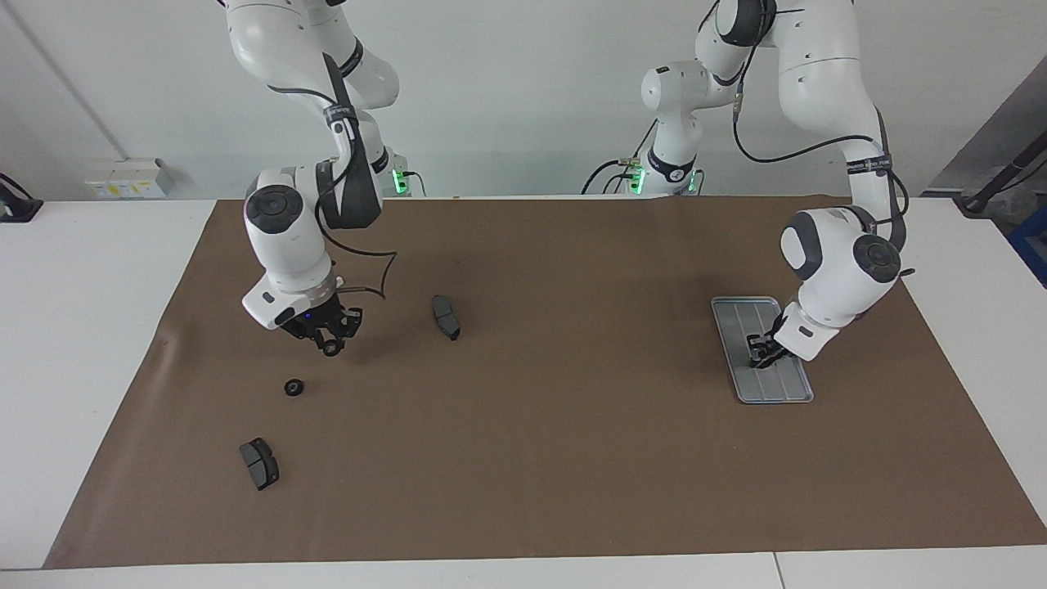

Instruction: Place bearing gear from tray to pile

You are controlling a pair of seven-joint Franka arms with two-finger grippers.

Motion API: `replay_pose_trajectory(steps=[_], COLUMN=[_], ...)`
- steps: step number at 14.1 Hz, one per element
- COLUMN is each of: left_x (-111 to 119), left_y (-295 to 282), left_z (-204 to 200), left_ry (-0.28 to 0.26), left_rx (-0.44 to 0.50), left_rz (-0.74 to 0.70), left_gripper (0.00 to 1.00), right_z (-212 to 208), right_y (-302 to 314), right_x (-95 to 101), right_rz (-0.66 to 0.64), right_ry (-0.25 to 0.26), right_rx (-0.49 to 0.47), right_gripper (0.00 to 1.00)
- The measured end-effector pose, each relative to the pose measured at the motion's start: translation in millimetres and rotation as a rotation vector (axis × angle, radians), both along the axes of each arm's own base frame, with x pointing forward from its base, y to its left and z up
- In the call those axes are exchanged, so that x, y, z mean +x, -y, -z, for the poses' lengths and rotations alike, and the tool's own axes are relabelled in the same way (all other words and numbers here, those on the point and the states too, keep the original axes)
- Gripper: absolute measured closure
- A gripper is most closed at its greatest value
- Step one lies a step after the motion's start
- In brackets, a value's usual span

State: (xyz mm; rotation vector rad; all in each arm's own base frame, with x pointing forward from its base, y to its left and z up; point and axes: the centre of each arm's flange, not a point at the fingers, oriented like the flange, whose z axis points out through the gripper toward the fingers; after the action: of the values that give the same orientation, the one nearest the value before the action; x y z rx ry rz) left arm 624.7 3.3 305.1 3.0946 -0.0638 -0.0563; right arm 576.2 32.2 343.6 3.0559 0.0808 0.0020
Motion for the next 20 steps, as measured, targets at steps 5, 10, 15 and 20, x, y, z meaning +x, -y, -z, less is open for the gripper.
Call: replay_pose_trajectory(steps=[5, 10, 15, 20], left_x=[12, -3, -49, -93], left_y=[49, 154, 283, 364], left_z=[-27, -49, -51, -50], left_ry=[0.021, -0.002, -0.010, 0.016], left_rx=[0.001, 0.010, 0.019, -0.003], left_rz=[-0.021, -0.134, -0.242, -0.257], left_gripper=[0.75, 0.75, 0.75, 0.75], right_z=[32, 34, -3, -74], right_y=[8, 7, 5, 4], right_x=[-23.9, -27.6, -14.2, 11.2], right_rz=[-0.006, -0.008, 0.009, 0.051], right_ry=[0.005, 0.013, 0.093, 0.180], right_rx=[0.009, 0.010, 0.013, 0.024], right_gripper=[0.66, 0.42, 0.00, 0.00])
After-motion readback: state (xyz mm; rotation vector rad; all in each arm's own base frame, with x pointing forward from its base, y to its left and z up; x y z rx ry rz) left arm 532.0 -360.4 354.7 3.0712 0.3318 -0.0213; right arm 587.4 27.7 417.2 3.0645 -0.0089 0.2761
